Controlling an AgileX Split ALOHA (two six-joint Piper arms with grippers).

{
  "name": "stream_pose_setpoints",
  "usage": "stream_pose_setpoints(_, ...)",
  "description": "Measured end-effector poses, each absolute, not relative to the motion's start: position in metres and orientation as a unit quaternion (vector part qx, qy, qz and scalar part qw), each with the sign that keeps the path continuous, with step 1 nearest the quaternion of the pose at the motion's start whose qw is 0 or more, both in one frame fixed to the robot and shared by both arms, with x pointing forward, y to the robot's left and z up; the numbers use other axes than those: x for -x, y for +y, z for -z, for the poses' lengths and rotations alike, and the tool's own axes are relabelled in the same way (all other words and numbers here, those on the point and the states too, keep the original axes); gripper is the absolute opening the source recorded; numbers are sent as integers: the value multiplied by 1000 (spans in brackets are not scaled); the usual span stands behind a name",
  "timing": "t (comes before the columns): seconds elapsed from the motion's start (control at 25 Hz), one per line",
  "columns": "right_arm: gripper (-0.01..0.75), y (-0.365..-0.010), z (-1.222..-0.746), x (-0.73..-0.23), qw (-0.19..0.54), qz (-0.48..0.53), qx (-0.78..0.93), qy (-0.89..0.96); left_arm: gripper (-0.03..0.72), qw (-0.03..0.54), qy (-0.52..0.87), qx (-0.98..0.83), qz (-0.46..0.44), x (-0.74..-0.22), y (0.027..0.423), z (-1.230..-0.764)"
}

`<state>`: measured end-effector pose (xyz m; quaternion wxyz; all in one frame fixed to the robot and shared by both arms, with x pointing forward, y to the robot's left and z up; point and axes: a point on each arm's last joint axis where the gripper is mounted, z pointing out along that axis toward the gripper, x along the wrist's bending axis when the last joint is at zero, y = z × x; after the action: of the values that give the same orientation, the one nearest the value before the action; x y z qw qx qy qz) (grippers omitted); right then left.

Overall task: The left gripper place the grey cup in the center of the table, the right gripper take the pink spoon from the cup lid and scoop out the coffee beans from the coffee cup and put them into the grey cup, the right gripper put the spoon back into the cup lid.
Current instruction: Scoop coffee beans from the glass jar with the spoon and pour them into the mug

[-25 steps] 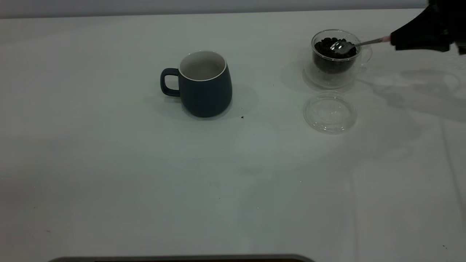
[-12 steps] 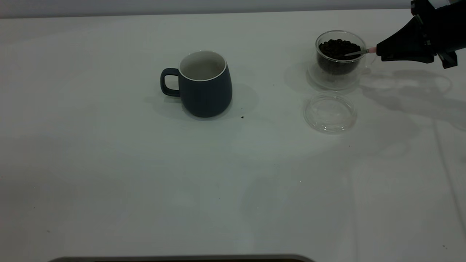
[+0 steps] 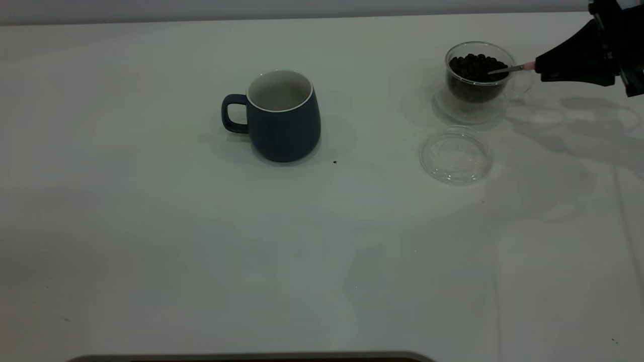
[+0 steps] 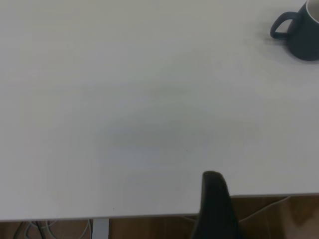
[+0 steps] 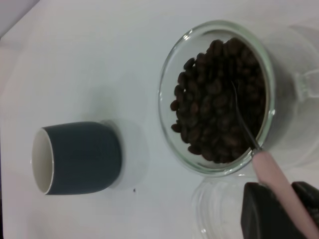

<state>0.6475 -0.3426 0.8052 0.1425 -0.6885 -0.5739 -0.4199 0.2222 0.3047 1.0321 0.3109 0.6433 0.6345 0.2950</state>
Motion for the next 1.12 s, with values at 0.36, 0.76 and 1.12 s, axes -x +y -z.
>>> stream_pose_setpoints(0.36,100,-314,-807,-654,146,422,675,-588,569,311,634,-643,-295,-222,305,-1032)
stream_pose_setpoints(0.76,100,-327,-805,-653,142,424,683,-578,569,311,634,-643,-295,-222,305,-1032)
stream_pose_setpoints(1.12,100,-337,-807,-651,150,433,684,-567,569,311,634,-643,-295,-222,305,-1032)
